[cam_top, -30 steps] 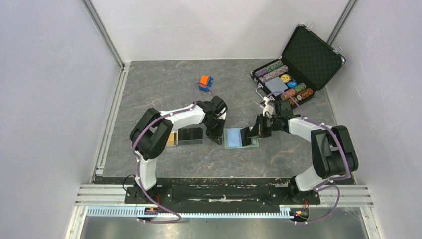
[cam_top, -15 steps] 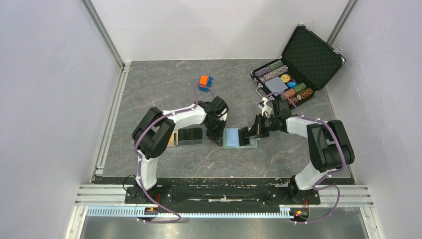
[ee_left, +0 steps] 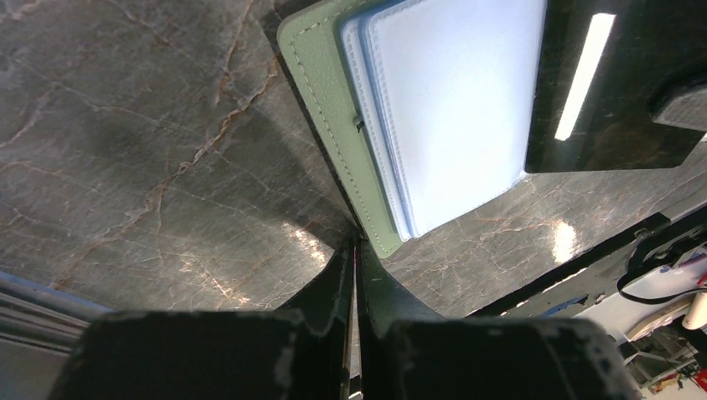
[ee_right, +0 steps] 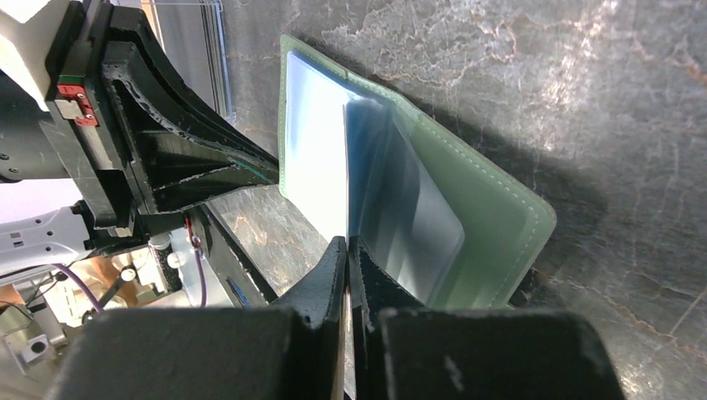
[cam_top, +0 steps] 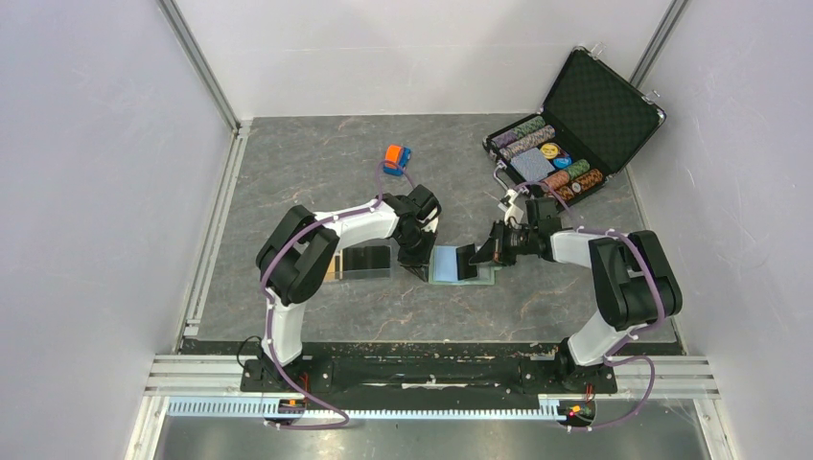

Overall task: Put the credit cards into the card holder
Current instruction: Insert the credit card into the card holder.

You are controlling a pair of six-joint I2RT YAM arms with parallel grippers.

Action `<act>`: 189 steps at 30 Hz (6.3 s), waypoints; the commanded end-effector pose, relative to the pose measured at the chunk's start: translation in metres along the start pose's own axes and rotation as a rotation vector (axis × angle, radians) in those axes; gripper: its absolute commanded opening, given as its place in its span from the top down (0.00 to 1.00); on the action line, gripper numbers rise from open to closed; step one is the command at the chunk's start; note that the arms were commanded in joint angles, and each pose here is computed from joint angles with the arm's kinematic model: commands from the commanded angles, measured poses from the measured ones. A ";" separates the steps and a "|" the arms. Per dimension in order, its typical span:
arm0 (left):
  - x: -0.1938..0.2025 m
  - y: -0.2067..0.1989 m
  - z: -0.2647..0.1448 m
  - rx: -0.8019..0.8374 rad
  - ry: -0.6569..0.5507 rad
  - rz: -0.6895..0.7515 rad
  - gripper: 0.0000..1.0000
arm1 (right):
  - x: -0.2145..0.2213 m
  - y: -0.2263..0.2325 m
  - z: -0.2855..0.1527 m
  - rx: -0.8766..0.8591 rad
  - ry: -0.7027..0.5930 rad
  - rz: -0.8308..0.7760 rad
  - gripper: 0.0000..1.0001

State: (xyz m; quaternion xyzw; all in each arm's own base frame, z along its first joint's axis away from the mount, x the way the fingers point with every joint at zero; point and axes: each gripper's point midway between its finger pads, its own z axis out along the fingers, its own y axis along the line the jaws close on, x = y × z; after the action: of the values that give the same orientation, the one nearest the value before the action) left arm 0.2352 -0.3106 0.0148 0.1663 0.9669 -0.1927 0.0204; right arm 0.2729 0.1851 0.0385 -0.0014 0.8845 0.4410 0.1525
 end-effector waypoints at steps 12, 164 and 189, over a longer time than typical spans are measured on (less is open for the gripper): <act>0.000 -0.001 0.008 -0.004 0.016 0.052 0.93 | 0.003 0.004 0.008 -0.076 -0.076 0.070 1.00; -0.027 -0.013 -0.029 -0.028 -0.106 0.094 0.78 | 0.019 0.031 0.048 0.107 0.189 -0.091 0.13; -0.044 0.047 -0.152 0.185 -0.513 -0.223 0.33 | -0.009 0.044 0.029 0.196 0.178 -0.229 0.04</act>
State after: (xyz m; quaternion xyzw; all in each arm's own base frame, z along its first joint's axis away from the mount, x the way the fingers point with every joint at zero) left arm 0.2983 -0.2397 0.1321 0.0486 0.9355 -0.2681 0.2250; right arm 0.2725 0.2297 0.0453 -0.1089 0.9329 0.3277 0.1026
